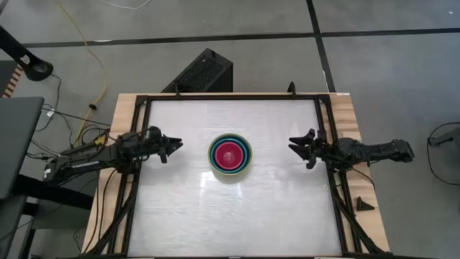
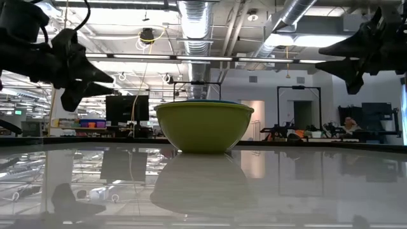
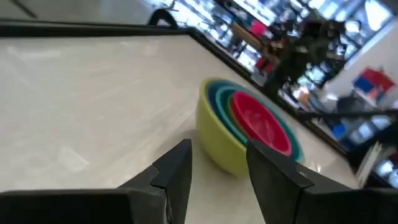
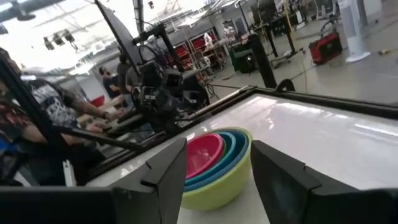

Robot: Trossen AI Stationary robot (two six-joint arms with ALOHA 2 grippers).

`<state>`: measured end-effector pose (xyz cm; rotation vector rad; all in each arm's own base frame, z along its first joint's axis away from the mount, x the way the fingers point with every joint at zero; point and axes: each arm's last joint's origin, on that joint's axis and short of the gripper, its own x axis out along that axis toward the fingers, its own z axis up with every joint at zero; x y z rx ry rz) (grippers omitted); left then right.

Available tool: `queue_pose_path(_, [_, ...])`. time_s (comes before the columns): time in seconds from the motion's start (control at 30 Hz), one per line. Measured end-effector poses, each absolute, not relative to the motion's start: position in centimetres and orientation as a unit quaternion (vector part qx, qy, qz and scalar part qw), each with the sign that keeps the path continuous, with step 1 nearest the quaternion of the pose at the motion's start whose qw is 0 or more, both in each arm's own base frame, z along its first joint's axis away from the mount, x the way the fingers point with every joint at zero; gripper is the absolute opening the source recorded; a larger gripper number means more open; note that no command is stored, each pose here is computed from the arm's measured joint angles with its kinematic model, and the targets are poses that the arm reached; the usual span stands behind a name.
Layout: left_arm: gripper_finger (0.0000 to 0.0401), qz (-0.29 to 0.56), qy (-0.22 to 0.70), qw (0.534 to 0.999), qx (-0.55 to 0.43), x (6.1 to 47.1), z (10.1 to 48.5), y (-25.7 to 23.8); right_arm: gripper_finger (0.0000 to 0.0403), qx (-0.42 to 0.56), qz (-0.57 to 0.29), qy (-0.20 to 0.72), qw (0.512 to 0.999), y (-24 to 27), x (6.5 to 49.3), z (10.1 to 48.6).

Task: Nest bowls inside each other
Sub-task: Return to Home Position

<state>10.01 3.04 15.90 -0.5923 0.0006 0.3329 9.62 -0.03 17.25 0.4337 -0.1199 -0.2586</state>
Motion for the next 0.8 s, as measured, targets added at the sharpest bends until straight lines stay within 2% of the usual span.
queue_pose_path(0.17, [0.0141,0.157,0.027,0.952,-0.26,10.11,15.76,3.0,0.0209,0.196,-0.13,-0.05,0.971,-0.03,9.62,17.16])
queue_pose_path(0.33, [0.0141,0.156,0.034,0.961,-0.225,10.11,15.76,3.0,0.0209,0.08,-0.113,-0.02,0.99,0.11,9.79,16.94])
queue_pose_path(0.5, [0.0141,0.153,0.049,0.977,-0.14,10.11,15.76,3.0,0.0209,0.001,-0.113,-0.001,0.994,0.14,9.93,16.77])
queue_pose_path(0.63, [0.0141,0.15,0.057,0.983,-0.089,10.11,15.78,3.0,0.0209,-0.004,-0.113,0.002,0.994,0.14,9.96,16.73])
queue_pose_path(0.8, [0.0141,0.151,0.056,0.983,-0.093,10.11,15.78,3.0,0.0209,-0.004,-0.114,0.002,0.994,0.14,9.96,16.73])
